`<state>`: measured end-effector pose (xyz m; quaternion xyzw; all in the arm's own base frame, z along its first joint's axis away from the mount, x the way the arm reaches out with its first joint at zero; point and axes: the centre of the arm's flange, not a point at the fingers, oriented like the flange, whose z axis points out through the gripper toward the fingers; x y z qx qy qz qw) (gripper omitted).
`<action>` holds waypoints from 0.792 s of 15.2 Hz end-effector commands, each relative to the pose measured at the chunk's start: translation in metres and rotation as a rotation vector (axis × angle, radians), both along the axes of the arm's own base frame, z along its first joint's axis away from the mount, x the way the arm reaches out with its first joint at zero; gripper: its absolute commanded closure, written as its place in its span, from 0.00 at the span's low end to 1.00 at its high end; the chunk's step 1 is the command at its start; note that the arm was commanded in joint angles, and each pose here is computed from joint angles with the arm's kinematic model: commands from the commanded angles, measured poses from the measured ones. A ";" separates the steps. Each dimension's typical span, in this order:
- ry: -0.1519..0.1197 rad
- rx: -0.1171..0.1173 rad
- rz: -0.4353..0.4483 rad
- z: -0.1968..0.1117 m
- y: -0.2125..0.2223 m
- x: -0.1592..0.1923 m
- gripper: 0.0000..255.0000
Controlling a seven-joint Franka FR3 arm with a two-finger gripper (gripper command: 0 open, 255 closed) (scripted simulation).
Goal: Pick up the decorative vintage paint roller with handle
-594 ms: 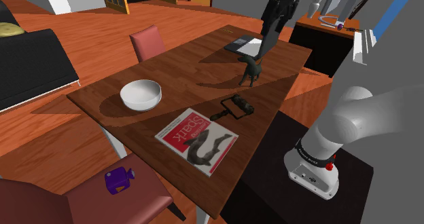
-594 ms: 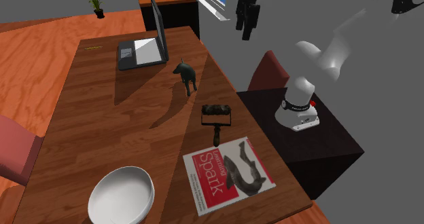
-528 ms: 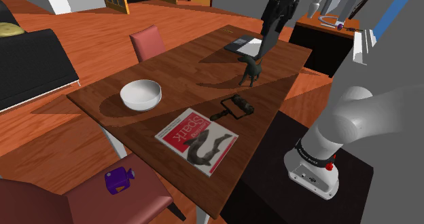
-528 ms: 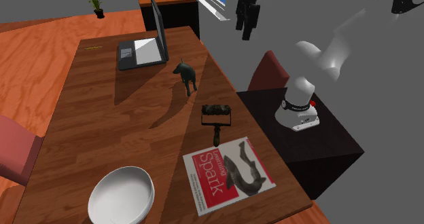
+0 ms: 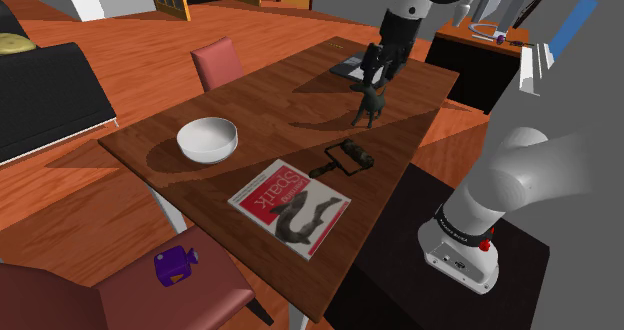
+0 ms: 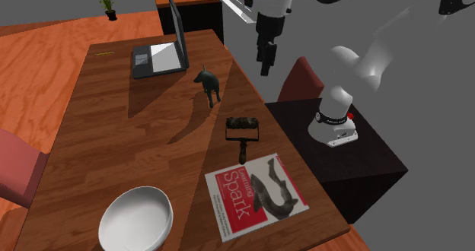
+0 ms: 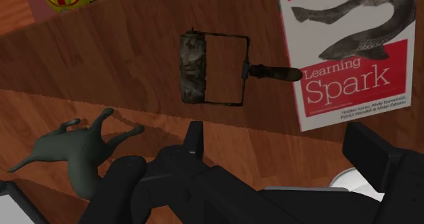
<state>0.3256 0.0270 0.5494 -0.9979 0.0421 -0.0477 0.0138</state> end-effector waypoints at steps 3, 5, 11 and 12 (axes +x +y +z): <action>0.008 -0.012 -0.029 -0.050 0.006 0.018 0.00; 0.012 -0.018 -0.044 -0.075 0.009 0.025 0.00; 0.026 -0.035 -0.087 -0.151 0.017 0.048 0.00; 0.029 -0.038 -0.095 -0.164 0.018 0.052 0.00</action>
